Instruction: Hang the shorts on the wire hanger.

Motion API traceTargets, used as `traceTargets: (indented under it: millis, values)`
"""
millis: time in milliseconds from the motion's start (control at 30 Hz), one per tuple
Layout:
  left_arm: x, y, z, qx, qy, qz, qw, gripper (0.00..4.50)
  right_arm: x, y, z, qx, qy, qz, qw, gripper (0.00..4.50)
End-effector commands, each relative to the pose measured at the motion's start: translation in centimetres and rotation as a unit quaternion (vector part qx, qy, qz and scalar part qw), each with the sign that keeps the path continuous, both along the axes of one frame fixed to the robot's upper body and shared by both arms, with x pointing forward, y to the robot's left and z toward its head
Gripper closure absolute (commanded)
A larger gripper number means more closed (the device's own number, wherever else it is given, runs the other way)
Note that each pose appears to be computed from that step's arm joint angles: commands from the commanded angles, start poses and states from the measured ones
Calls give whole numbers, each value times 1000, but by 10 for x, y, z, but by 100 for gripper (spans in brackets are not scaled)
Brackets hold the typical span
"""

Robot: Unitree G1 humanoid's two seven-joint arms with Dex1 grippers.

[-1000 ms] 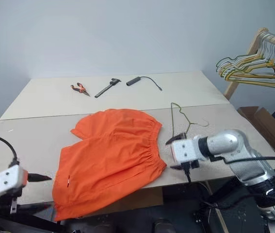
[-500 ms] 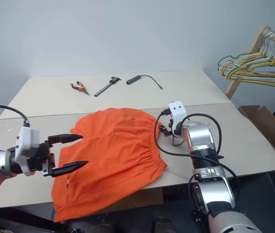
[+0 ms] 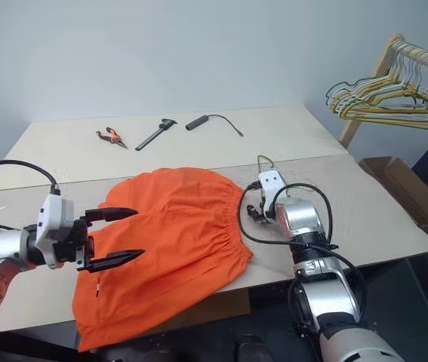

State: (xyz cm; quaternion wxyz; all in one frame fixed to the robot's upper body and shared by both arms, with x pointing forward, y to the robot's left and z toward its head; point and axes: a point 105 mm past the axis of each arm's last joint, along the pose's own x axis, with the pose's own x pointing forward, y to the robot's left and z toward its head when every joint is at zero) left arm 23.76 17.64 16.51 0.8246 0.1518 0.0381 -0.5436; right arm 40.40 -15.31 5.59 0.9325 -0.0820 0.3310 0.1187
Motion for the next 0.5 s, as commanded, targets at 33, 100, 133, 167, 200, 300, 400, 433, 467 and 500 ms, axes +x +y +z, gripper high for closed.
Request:
traceTargets:
  millis: [33,100,133,167,200,300,400,433,467,500]
  values:
    - [-1,-2,5,11,-19,-9,1000,2,-5,-23,-2,-24,-2,-24,999,0]
    - [-1,-2,5,11,-20,-9,1000,2,-9,-34,-4,-29,0,-35,999,0]
    - [-1,-2,5,11,-21,-9,1000,2,-12,-41,-5,-31,2,-41,999,0]
    - [-2,-2,5,10,-21,-8,1000,2,-15,-47,-5,-32,4,-47,998,0]
    - [-2,-2,5,10,-21,-8,1000,2,-18,-53,-4,-31,5,-52,998,0]
    - [-3,-1,4,10,-22,-7,1000,2,-21,-55,4,-10,-8,-46,999,0]
    - [-2,-1,4,9,-22,-6,1000,2,-18,-45,18,14,-26,-31,999,0]
    - [-2,-1,4,9,-23,-7,1000,2,-16,-40,21,17,-30,-22,999,0]
    - [-1,-2,4,6,-24,-7,1000,2,-13,-37,23,18,-34,-19,999,0]
    - [-1,-3,5,1,-25,-9,1000,2,-11,-35,23,13,-37,-15,999,0]
